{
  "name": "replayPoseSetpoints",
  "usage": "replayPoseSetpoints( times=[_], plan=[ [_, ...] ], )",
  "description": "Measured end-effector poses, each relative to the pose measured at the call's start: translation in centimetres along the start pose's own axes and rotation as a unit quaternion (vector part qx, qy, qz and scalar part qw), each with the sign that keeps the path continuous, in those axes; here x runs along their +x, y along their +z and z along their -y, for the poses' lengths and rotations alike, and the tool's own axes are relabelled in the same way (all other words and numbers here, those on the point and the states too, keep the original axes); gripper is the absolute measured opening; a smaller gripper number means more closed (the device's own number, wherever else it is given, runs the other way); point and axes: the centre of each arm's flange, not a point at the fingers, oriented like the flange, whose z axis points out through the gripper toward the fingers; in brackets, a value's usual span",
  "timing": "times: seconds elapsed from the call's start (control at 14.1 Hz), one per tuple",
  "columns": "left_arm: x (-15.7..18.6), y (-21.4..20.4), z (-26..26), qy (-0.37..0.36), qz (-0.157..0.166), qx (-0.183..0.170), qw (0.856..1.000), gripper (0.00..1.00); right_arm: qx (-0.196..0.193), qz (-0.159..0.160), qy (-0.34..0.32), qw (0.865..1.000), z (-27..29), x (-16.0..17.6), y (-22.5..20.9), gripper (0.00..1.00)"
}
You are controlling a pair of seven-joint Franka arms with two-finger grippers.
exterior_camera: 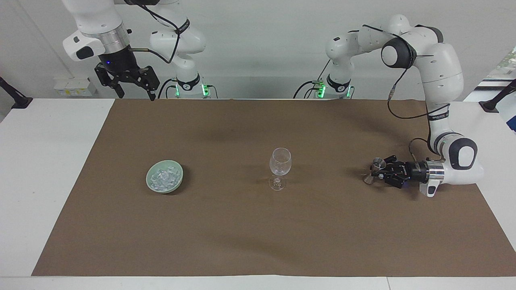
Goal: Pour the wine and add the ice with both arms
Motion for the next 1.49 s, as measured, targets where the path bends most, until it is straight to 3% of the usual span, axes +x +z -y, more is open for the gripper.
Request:
replayPoseSetpoints(
  times=[0.85,1.49],
  plan=[
    [-1.0,-0.5,-0.2,0.002,-0.007,-0.002,1.000,0.26,0.000,0.000,0.000,1.000,0.0,0.0,0.0,1.00],
    [-8.9,0.1,-2.5,-0.010,-0.035,0.007,0.999,0.26,0.000,0.000,0.000,1.000,0.0,0.0,0.0,1.00]
  ],
)
